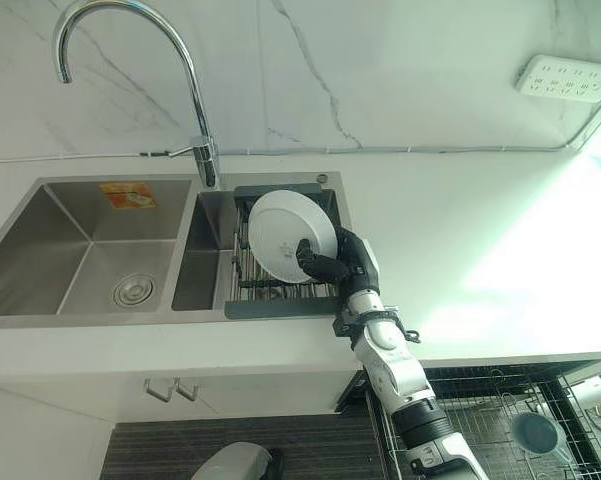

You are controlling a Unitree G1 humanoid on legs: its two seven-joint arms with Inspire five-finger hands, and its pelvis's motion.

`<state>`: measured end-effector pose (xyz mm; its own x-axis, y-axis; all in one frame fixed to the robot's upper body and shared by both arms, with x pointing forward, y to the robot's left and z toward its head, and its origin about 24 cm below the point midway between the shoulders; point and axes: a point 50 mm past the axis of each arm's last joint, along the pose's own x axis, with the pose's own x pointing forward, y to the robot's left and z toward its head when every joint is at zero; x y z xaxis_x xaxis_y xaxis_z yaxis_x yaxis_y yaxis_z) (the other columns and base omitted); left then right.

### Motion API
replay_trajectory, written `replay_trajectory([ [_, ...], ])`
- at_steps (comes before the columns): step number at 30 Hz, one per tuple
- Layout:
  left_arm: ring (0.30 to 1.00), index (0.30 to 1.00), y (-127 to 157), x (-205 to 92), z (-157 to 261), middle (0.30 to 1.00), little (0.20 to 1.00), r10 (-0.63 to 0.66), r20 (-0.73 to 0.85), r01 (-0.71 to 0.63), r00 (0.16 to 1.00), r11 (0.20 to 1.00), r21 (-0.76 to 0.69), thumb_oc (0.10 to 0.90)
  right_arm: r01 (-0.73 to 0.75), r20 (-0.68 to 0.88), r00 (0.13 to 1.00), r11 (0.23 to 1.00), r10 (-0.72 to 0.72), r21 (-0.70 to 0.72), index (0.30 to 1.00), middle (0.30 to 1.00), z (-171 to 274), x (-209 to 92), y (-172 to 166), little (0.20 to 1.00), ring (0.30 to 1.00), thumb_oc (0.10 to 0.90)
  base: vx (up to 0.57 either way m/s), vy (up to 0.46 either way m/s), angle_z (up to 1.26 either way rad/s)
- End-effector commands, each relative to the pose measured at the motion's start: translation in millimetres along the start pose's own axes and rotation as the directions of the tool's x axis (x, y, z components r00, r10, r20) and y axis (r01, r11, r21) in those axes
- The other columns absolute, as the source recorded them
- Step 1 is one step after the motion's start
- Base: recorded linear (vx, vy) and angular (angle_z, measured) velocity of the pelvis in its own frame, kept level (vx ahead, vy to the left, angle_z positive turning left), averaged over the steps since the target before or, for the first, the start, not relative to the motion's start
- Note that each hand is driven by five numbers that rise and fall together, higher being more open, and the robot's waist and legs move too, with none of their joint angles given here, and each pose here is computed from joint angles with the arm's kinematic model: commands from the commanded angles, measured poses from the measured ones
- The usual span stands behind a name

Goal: Place the dishes in the dishwasher.

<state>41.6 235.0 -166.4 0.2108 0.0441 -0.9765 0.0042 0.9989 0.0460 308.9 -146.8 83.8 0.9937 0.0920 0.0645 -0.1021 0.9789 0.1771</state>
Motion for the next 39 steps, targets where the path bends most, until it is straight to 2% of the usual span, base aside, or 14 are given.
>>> replay_trajectory([
  [1,0.900,0.900,14.3,-3.4,-4.9,0.900,0.900,0.015,-0.034,-0.012,0.999,0.998,0.065,0.800,0.026,0.226,0.974,1.000,-0.029,0.016,0.300,0.300,43.0,15.4,3.0,0.300,0.300,0.400,0.00,0.000,0.00],
  [6,0.900,0.900,13.9,-3.0,-3.8,0.900,0.900,0.015,-0.033,-0.012,0.999,0.997,0.077,0.800,0.024,0.309,0.951,1.000,-0.026,0.011,0.300,0.300,52.9,13.1,2.5,0.300,0.300,0.400,-0.01,-0.006,0.00],
  [10,0.900,0.900,12.0,-2.1,-1.3,0.900,0.900,0.013,-0.033,-0.010,0.999,0.995,0.098,0.800,-0.075,0.442,0.896,0.994,0.035,0.073,0.300,0.300,75.3,6.3,8.8,0.300,0.300,0.400,-0.05,-0.065,-0.04],
  [14,0.900,0.900,4.3,0.4,1.9,0.900,0.900,0.006,-0.041,0.000,0.999,0.991,0.134,0.800,-0.311,0.581,0.813,0.869,0.034,0.385,0.300,0.300,101.8,-14.4,8.5,0.300,0.300,0.400,-0.10,-0.160,-0.54],
  [15,0.900,0.900,1.5,1.1,2.5,0.900,0.900,0.003,-0.044,0.003,0.999,0.990,0.138,0.800,-0.356,0.611,0.791,0.831,0.024,0.428,0.300,0.300,107.1,-21.6,6.6,0.300,0.300,0.400,-0.07,-0.146,-0.87],
  [18,0.900,0.900,-3.4,2.5,5.3,0.900,0.900,-0.009,-0.041,0.014,0.999,0.992,0.122,0.800,-0.407,0.662,0.749,0.777,-0.017,0.480,0.300,0.300,117.0,-36.1,0.0,0.300,0.300,0.400,-0.10,-0.106,-0.84],
  [25,0.900,0.900,-12.2,4.3,7.7,0.900,0.900,-0.029,-0.041,0.033,0.999,0.995,0.092,0.800,-0.386,0.724,0.674,0.768,-0.143,0.511,0.300,0.300,126.7,-58.1,-27.8,0.300,0.300,0.400,-0.03,-0.080,-0.65],
  [29,0.900,0.900,-11.0,4.2,6.6,0.900,0.900,-0.026,-0.044,0.027,0.999,0.999,0.025,0.800,-0.380,0.744,0.633,0.753,-0.212,0.537,0.300,0.300,129.4,-68.4,-49.7,0.300,0.300,0.400,-0.03,-0.053,-0.69],
  [32,0.900,0.900,-11.0,4.0,2.2,0.900,0.900,-0.027,-0.052,0.027,0.998,1.000,-0.007,0.800,-0.372,0.736,0.633,0.739,-0.240,0.561,0.300,0.300,128.2,-71.0,-58.9,0.300,0.300,0.400,-0.02,-0.027,-0.53],
  [36,0.900,0.900,-10.1,3.4,-7.3,0.900,0.900,-0.027,-0.069,0.024,0.997,0.999,-0.042,0.800,-0.379,0.698,0.656,0.676,-0.285,0.632,0.300,0.300,120.1,-70.7,-73.0,0.300,0.300,0.400,0.00,-0.021,-0.30],
  [39,0.900,0.900,-9.9,3.3,-8.5,0.900,0.900,-0.027,-0.066,0.024,0.997,0.999,-0.043,0.800,-0.374,0.694,0.660,0.677,-0.286,0.634,0.300,0.300,117.6,-70.5,-75.8,0.300,0.300,0.400,0.02,-0.019,-0.27],
])
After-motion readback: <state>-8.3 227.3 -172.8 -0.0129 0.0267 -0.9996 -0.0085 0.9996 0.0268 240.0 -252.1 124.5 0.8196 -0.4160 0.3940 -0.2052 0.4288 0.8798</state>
